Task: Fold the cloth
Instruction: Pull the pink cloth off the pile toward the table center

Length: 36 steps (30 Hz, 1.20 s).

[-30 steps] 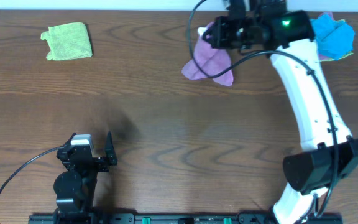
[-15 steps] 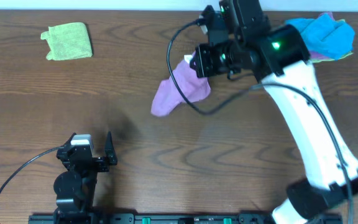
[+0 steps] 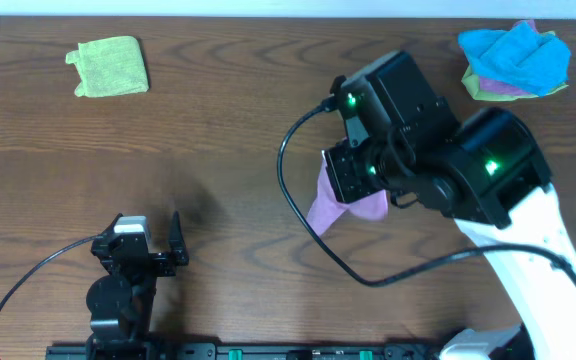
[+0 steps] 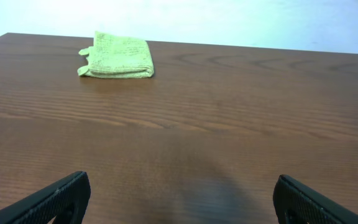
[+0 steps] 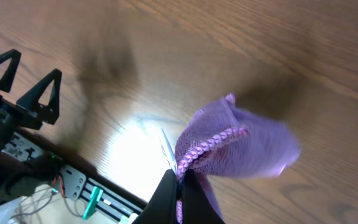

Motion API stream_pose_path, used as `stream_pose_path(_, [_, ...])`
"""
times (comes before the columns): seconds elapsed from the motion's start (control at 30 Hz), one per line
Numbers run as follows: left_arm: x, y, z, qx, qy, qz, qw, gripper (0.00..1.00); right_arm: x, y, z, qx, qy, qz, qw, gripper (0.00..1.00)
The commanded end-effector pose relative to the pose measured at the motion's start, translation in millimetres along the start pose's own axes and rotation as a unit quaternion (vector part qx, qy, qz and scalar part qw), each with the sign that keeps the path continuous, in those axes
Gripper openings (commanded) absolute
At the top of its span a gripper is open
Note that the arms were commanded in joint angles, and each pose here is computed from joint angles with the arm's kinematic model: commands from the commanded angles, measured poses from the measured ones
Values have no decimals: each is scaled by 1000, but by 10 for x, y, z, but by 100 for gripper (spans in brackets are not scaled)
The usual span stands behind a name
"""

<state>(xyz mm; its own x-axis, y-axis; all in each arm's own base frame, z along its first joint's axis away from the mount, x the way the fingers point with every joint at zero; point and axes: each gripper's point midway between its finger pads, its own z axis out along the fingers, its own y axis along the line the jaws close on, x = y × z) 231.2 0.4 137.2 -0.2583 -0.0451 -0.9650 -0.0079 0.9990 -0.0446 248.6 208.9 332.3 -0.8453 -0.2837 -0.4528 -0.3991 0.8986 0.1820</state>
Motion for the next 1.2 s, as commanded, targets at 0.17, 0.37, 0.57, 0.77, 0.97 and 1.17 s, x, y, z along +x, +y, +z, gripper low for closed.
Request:
stream_pose_path(0.17, [115, 2, 31, 0, 12, -2, 1000, 95, -206, -171, 251, 43, -1, 7, 999, 2])
stream_pose_path(0.37, [115, 2, 31, 0, 12, -2, 1000, 95, -340, 70, 666, -10, 24, -15, 1000, 1])
stream_pose_path(0.57, [115, 2, 31, 0, 12, -2, 1000, 95, -378, 485, 670, -82, 12, -46, 995, 1])
stream_pose_path(0.77, [115, 2, 31, 0, 12, -2, 1000, 95, -254, 825, 641, -123, 22, -79, 989, 1])
stream_pose_path(0.97, [115, 2, 31, 0, 12, -2, 1000, 95, -269, 796, 669, -111, 18, -92, 989, 1])
stream_pose_path(1.17, [115, 2, 31, 0, 12, -1, 1000, 95, -504, 430, 930, -55, 7, -71, 996, 1])
